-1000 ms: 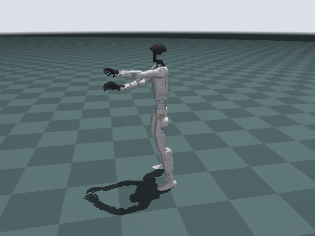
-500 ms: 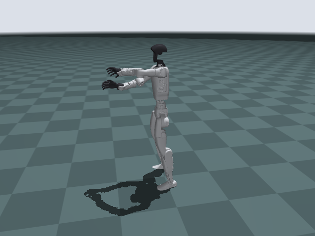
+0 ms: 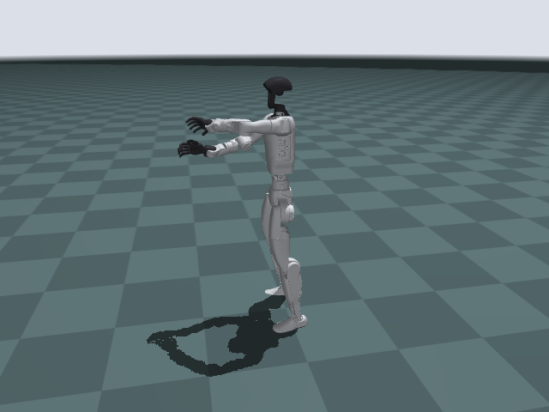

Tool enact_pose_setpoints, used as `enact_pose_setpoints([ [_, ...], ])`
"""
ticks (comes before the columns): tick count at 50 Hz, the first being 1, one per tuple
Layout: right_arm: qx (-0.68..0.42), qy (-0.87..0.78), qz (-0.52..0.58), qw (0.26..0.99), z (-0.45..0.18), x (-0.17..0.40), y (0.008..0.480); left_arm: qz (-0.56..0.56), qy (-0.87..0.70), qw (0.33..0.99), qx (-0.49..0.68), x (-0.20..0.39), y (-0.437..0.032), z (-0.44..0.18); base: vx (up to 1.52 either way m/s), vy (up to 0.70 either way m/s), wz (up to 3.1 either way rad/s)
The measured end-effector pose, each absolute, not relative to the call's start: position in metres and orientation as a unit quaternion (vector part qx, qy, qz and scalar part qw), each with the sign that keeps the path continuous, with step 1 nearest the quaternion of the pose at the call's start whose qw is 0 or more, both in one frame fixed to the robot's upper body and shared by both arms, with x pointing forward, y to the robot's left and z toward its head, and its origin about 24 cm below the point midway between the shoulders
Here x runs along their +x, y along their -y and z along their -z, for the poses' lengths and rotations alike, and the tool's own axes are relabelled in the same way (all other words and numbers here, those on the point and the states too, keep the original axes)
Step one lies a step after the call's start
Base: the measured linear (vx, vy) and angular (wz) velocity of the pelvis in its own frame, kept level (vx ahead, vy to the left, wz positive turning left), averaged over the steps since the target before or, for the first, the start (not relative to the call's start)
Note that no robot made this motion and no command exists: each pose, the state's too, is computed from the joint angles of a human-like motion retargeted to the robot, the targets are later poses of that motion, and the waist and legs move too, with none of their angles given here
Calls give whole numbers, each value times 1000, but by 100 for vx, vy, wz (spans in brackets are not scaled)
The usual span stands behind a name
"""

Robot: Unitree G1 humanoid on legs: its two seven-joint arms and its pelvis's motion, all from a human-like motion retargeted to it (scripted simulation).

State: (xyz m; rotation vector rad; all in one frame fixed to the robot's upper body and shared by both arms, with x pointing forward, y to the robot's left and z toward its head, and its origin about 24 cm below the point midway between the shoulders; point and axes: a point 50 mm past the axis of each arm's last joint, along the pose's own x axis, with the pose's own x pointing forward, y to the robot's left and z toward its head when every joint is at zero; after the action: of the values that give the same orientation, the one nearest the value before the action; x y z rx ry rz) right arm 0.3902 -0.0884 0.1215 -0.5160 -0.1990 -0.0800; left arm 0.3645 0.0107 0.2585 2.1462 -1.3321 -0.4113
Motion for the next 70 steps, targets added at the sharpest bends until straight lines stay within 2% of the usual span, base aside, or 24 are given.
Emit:
enact_pose_setpoints([
  [33, -238, 86, 34, 967, -110, 385, 85, 137, 511, 278, 801, 364, -18, -267, 0, 0, 0],
  [37, -235, 85, 33, 968, -110, 385, 85, 129, 513, 296, 796, 365, -22, -270, 0, 0, 0],
  [40, -233, 82, 28, 969, -109, 385, 85, 122, 501, 357, 779, 368, -30, -273, 0, 0, 0],
  [44, -231, 75, 14, 970, -110, 386, 89, 122, 451, 530, 707, 376, -48, -269, 0, 0, 0],
  [49, -213, 60, 4, 975, -112, 389, 100, 124, 343, 785, 501, 386, -83, -244, 0, 0, 0],
  [53, -178, 53, 3, 983, -114, 389, 109, 99, 244, 910, 320, 387, -119, -199, 0, 0, 0],
  [56, -152, 54, 5, 987, -116, 389, 115, 63, 173, 959, 215, 381, -146, -158, 0, 0, 0],
  [60, -133, 60, 16, 989, -117, 387, 121, 6, 96, 988, 124, 366, -172, -107, 0, 0, 0],
  [65, -125, 72, 31, 989, -117, 385, 122, -37, 36, 995, 90, 347, -185, -64, 0, 0, 0],
  [70, -122, 78, 25, 989, -118, 384, 117, -25, -14, 994, 106, 329, -188, -32, 0, 0, 0],
])
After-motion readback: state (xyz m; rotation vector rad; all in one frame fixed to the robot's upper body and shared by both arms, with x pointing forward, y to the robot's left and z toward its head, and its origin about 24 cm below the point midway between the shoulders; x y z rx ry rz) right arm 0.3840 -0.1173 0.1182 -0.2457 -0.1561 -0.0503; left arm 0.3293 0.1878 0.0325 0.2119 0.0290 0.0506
